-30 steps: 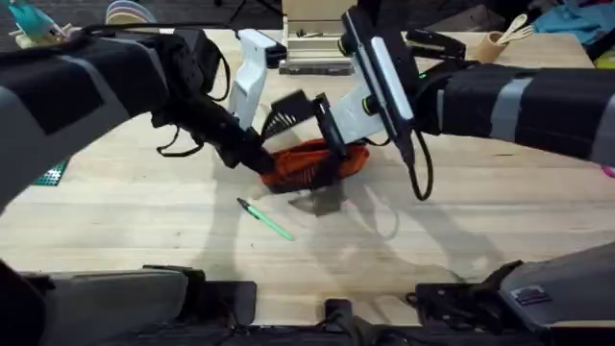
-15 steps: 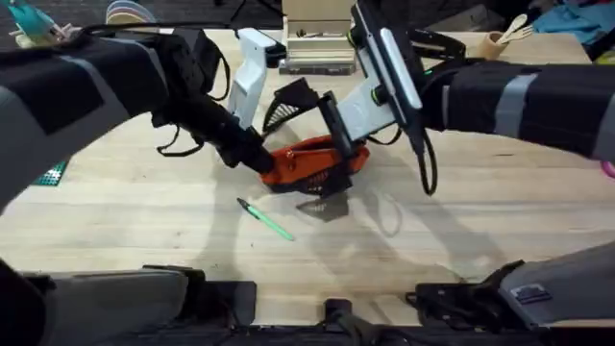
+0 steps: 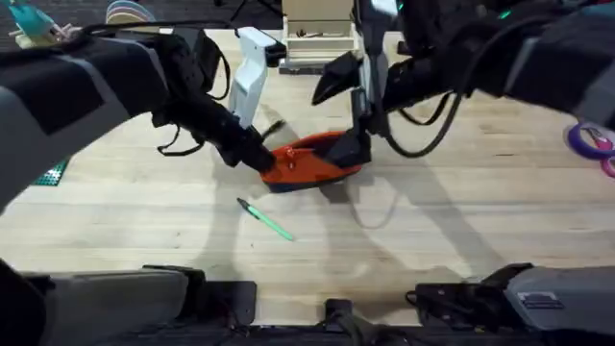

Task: Unzip the bag, pick up the pens from the table one at a time and place them inside, then zip the bag closed.

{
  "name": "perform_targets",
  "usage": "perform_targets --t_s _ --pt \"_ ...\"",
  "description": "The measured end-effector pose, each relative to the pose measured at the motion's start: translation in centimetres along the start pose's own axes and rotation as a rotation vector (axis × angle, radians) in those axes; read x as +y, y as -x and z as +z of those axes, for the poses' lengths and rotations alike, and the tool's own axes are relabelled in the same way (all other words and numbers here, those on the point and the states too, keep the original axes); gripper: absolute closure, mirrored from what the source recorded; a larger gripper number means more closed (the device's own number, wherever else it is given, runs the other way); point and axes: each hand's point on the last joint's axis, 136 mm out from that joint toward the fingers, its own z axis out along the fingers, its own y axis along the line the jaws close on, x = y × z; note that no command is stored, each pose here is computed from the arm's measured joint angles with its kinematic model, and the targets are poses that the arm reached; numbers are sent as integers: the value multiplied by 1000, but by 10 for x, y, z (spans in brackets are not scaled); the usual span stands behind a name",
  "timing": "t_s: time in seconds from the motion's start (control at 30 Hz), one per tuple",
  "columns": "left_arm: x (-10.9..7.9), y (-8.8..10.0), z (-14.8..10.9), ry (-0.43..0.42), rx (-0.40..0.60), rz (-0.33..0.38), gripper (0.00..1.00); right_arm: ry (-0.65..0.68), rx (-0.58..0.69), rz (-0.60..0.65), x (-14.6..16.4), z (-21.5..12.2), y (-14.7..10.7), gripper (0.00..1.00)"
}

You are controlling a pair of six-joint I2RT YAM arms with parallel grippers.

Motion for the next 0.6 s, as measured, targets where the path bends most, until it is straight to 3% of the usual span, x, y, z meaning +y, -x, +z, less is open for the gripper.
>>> perform_targets --t_s 0.17,0.27,0.33,0.37,0.6 --pt "0 1 0 -1 -4 2 816 -82 123 43 -8 -20 -4 6" --pt "-2 4 0 -10 -17 7 458 -101 172 55 -10 -28 -5 6" --pt "-3 5 0 -15 -21 7 121 -111 190 51 -12 -35 -2 6" --pt "-3 5 0 -17 -22 3 43 -115 195 48 -12 -37 0 6" --pt "-4 4 0 -21 -18 0 8 -125 222 7 -12 -51 11 6"
